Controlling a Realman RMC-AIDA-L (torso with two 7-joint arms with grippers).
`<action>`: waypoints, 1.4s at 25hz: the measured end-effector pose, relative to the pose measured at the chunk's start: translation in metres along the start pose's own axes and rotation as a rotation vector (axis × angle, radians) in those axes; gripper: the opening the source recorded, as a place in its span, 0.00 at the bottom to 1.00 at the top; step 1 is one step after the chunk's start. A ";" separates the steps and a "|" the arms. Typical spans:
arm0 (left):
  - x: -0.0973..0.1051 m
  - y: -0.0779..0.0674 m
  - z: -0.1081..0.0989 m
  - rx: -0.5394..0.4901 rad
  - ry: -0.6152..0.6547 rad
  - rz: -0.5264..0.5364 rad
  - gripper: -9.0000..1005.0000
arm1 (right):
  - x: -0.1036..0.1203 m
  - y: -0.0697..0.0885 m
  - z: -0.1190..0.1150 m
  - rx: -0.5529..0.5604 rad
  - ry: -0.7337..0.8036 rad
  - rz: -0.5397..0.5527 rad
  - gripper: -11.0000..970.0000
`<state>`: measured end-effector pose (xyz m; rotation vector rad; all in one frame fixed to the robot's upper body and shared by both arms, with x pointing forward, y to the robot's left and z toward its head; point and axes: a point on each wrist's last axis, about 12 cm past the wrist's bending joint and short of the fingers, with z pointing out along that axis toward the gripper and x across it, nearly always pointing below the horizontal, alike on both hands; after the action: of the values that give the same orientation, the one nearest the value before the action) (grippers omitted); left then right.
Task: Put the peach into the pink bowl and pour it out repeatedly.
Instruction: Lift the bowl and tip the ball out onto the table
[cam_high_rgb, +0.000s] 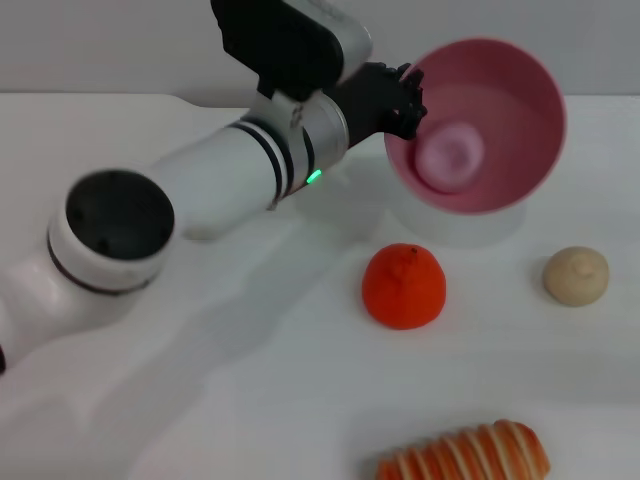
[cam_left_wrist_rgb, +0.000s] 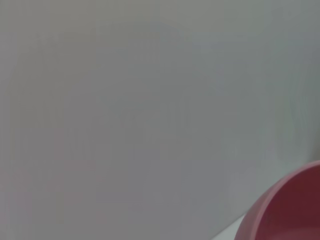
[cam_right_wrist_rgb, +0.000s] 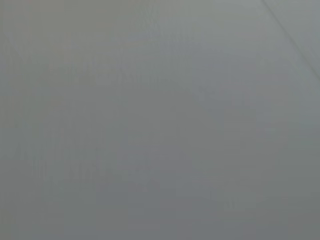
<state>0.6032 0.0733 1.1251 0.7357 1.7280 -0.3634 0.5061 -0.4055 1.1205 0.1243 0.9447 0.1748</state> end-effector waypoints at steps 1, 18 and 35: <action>0.000 -0.004 -0.003 -0.020 -0.016 0.027 0.11 | 0.000 0.000 0.001 -0.001 -0.001 0.000 0.59; 0.014 -0.048 -0.038 -0.111 -0.318 0.298 0.11 | 0.003 0.004 0.004 -0.017 0.004 0.032 0.59; 0.026 -0.052 -0.057 0.026 -0.561 0.224 0.12 | 0.004 0.007 0.002 -0.017 0.007 0.051 0.59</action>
<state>0.5231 0.0752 1.1104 0.7510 1.1051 -0.3924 0.5095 -0.3981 1.1197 0.1322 0.9474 0.2308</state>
